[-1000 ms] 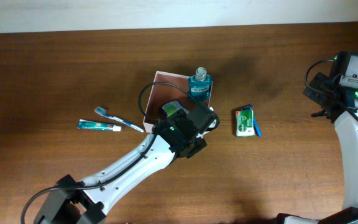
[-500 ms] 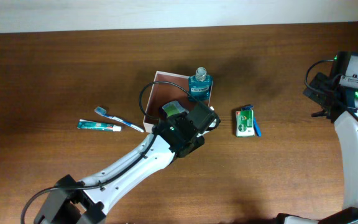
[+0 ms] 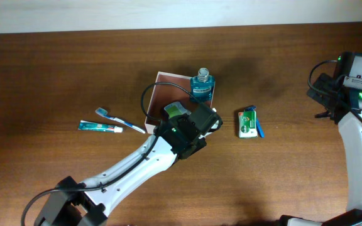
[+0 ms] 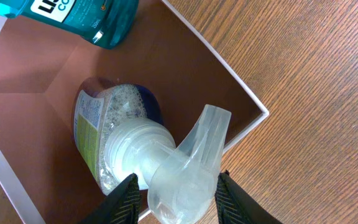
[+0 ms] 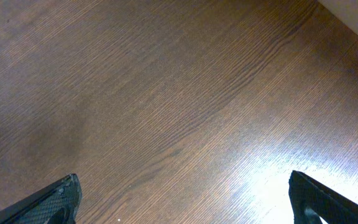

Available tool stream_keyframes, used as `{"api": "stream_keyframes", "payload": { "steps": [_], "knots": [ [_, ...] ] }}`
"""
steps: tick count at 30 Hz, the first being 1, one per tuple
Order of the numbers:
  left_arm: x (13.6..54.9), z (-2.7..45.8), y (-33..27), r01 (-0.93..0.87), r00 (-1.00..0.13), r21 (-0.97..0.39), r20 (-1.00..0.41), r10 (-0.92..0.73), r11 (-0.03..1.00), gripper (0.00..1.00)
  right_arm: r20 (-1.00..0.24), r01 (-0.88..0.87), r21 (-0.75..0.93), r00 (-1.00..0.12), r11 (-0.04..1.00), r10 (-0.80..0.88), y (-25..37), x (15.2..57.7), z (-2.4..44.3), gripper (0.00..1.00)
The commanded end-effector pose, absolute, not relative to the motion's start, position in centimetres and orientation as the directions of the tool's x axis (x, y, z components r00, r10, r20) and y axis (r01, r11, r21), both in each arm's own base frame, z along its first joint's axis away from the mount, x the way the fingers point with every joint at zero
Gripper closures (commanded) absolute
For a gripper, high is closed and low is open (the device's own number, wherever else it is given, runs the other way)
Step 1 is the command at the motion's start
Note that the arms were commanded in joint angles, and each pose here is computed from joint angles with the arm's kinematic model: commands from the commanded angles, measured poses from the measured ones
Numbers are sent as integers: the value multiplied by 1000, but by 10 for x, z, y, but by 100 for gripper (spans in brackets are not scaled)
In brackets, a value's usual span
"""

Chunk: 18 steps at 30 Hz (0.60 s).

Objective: Pack container

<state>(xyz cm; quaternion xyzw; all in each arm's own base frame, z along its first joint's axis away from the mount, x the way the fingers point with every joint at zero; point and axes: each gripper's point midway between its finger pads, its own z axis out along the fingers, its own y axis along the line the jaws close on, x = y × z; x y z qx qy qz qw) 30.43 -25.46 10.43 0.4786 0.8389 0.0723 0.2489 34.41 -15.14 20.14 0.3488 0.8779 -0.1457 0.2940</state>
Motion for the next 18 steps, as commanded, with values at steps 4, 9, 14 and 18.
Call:
{"api": "stream_keyframes", "payload": {
  "steps": [4,9,14,18],
  "knots": [
    [303,96,-251,773,-418,364,-325,849,520,30,-643,708,-29,-554,706,529,-153,343,214,1],
    [302,95,-251,782,-404,370,-314,859,502,27,-643,708,-29,-554,706,529,-153,343,214,1],
    [302,82,-250,798,-394,370,-276,877,475,28,-643,708,-29,-554,706,529,-153,343,214,1],
    [310,82,-240,770,-399,437,-237,886,464,41,-643,708,-29,-554,706,529,-153,343,214,1]
  ]
}}
